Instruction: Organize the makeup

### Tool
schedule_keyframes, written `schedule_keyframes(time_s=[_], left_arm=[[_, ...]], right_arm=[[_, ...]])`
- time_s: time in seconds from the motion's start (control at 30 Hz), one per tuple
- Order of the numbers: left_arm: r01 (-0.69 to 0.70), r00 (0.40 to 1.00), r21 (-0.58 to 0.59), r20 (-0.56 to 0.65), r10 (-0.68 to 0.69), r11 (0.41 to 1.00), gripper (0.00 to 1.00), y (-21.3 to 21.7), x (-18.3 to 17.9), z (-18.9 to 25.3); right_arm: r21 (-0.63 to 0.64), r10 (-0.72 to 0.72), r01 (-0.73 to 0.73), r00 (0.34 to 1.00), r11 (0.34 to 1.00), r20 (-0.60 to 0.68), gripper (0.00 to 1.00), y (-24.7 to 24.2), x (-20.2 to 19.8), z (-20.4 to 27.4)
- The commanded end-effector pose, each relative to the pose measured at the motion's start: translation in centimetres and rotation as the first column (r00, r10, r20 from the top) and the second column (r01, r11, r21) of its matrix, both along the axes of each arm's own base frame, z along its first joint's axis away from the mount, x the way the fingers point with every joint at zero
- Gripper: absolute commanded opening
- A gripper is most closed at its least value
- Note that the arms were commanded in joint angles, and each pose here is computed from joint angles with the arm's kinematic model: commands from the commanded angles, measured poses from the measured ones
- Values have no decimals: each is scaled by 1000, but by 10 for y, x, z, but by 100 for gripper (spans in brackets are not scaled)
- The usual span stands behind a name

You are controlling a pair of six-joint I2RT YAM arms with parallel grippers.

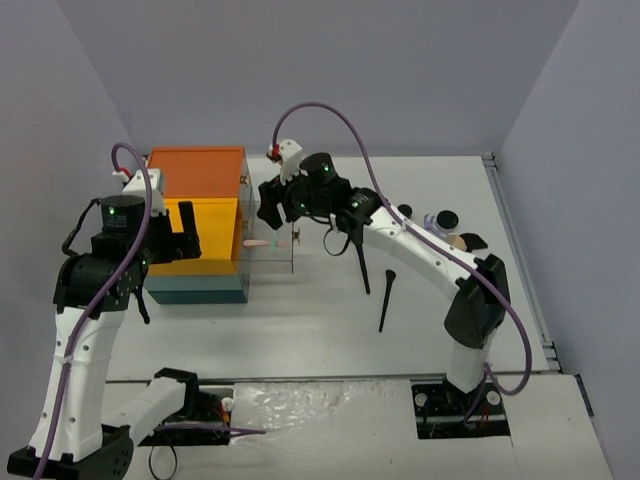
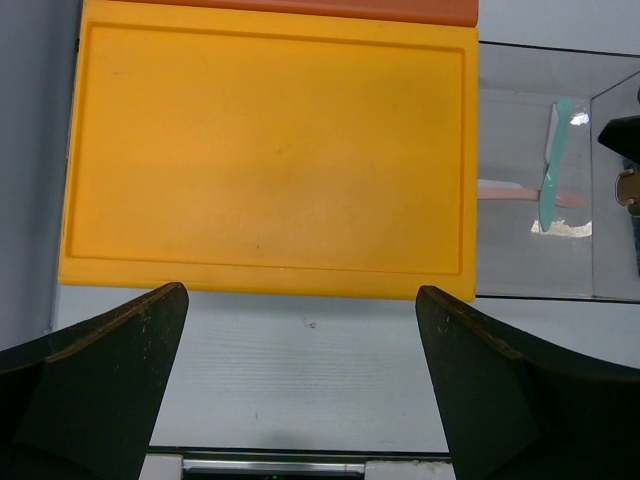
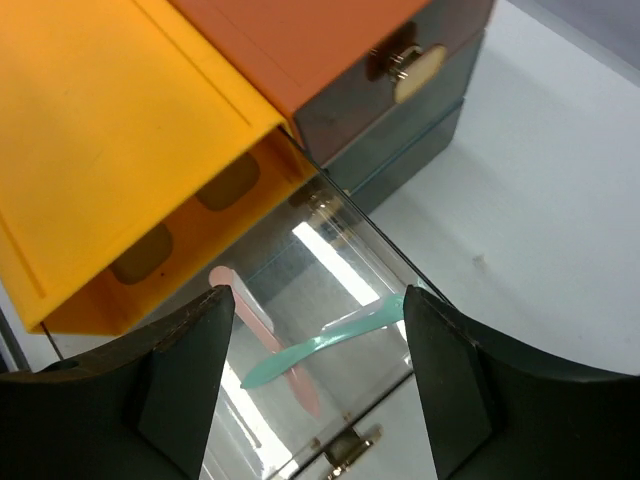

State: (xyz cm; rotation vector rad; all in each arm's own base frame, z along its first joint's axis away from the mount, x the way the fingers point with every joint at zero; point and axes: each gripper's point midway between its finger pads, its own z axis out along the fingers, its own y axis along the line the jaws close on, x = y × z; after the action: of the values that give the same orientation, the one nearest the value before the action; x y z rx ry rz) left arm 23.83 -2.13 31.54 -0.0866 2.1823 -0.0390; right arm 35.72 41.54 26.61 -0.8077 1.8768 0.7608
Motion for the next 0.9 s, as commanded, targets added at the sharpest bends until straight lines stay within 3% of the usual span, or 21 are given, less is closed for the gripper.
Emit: schedule_keyframes(time_s=[0.0, 0.1, 0.27, 0.5, 0.63, 0.87], left_arm=[[20, 996, -23, 91, -17, 1000, 97, -6, 8, 27], [25, 995, -30, 93, -22, 999, 97, -7, 9, 28], [30, 996, -33, 90, -27, 999, 97, -9, 11, 27], [35, 996, -40, 84, -31, 999, 97, -11, 12, 25], [35, 997, -40, 77, -32, 999, 97, -11, 12, 21], [37, 997, -42, 74, -34, 998, 97, -11, 12, 20]], right_arm=[[61, -244, 239, 964, 969, 104, 67, -62, 19, 50], [43, -437, 435, 898, 899, 47, 70, -123, 34, 36], [-36, -751, 750, 658, 660, -53, 69, -239, 38, -20], [-237, -908, 877, 394, 418, -142, 69, -348, 8, -115], [-336, -942, 882, 287, 330, -173, 68, -389, -2, -156], [-446, -937, 828, 257, 339, -235, 63, -406, 2, -211]])
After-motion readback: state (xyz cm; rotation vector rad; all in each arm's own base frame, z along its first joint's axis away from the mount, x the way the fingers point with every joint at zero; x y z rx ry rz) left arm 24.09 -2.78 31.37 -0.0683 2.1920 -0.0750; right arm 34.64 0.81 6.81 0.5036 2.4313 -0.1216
